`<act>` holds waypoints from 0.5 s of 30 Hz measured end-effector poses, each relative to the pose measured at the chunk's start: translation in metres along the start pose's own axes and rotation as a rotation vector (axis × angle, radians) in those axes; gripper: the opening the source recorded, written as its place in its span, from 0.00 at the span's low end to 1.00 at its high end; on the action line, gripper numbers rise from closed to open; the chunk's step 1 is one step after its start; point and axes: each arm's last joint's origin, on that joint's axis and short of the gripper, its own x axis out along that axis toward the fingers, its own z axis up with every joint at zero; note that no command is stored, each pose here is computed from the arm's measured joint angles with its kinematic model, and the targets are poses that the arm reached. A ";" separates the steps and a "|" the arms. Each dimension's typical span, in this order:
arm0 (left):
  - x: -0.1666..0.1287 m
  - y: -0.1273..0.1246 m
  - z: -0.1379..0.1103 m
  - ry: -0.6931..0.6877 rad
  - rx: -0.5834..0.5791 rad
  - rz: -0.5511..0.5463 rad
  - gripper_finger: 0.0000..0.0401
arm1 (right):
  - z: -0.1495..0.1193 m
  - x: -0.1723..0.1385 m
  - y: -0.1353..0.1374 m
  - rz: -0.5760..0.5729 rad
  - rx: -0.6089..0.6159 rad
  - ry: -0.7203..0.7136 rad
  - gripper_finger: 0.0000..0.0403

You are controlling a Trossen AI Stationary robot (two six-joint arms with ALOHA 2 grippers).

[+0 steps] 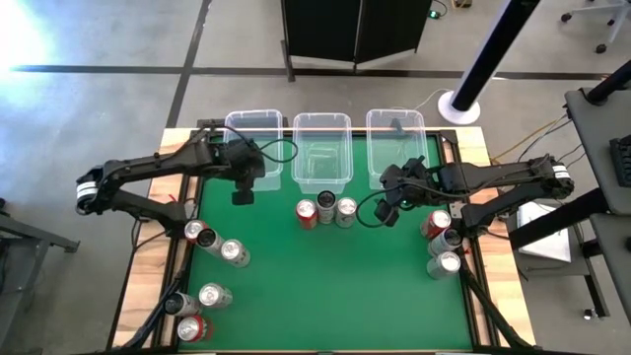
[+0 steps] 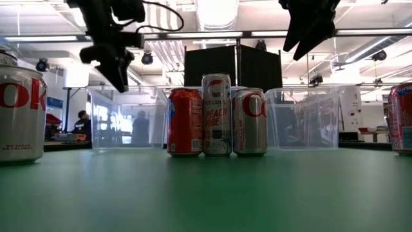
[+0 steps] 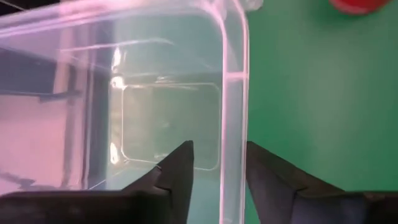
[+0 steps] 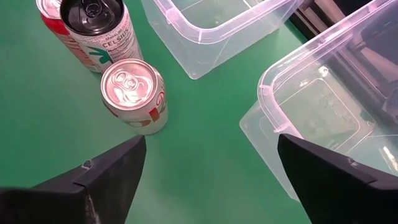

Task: Sort soda cans
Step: Adjust the left transparent bin

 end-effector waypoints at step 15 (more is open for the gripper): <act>-0.036 0.010 0.013 -0.087 -0.098 -0.108 0.46 | 0.000 -0.001 -0.001 0.000 -0.059 0.002 0.90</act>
